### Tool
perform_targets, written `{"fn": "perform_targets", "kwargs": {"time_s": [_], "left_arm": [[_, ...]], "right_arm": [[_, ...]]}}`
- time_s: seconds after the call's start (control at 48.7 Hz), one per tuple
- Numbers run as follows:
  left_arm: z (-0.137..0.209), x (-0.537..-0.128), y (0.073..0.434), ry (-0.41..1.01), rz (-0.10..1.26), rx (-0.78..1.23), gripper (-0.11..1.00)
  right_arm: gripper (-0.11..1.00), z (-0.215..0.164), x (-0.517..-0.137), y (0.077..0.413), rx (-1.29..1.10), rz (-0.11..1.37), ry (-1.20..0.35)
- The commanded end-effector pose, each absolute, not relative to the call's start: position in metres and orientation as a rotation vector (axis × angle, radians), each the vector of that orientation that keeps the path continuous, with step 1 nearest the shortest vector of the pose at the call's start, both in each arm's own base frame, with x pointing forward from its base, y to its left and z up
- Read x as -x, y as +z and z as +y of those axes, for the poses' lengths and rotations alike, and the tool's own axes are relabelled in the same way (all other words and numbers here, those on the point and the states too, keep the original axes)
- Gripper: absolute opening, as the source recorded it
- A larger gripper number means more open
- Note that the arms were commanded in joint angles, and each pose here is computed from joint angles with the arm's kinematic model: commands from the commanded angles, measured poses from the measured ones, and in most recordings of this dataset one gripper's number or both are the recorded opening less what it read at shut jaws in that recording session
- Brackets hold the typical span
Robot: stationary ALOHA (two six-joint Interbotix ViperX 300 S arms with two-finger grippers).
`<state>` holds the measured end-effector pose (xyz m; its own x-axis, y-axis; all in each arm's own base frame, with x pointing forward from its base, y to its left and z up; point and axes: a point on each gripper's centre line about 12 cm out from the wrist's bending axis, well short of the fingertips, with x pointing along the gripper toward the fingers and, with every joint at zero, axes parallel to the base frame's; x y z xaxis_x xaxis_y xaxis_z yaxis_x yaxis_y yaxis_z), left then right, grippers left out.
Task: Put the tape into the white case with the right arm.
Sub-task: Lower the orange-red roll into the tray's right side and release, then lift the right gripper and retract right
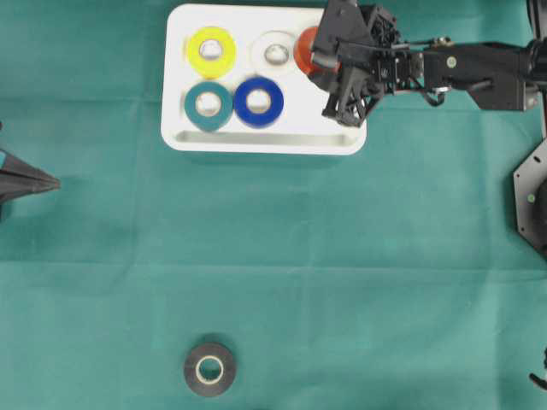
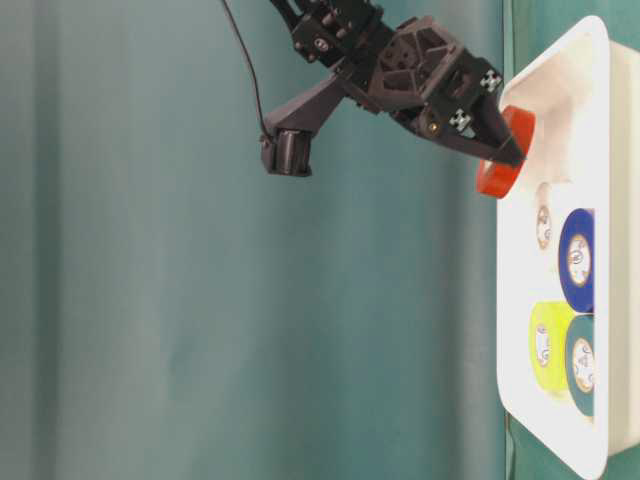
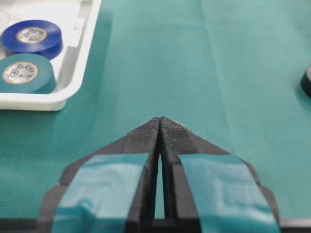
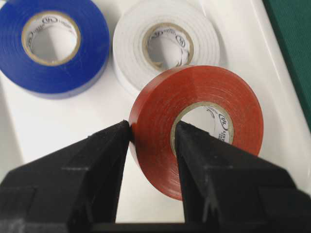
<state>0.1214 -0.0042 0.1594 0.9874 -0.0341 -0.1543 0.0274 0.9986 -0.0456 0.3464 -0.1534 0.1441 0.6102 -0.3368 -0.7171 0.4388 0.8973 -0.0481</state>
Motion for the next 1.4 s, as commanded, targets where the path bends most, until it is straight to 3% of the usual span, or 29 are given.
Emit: {"fn": "perform_targets", "kwargs": {"time_s": [0.0,0.329,0.431,0.596,0.966,1.377], "left_arm": [[-0.004,-0.123,0.165,-0.029,0.146,0.044,0.01],[-0.004,-0.123,0.165,-0.030,0.148,0.042,0.01],[-0.004,-0.123,0.165,-0.028,0.146,0.044,0.01],[-0.004,-0.123,0.165,-0.029,0.146,0.044,0.01],[-0.004,-0.123,0.165,-0.029,0.146,0.044,0.01],[-0.004,-0.123,0.166,-0.030,0.145,0.042,0.01]], "right_arm": [[0.02,-0.154,-0.348,0.159,-0.131,0.752,-0.448],[0.03,-0.157,-0.349,0.161,-0.132,0.750,-0.458],[0.24,-0.157,-0.349,0.161,-0.132,0.751,-0.458],[0.68,-0.156,-0.345,0.157,-0.134,0.762,-0.457],[0.66,-0.147,-0.318,0.144,-0.138,0.836,-0.477],[0.66,-0.113,-0.239,0.148,-0.134,0.816,-0.470]]}}
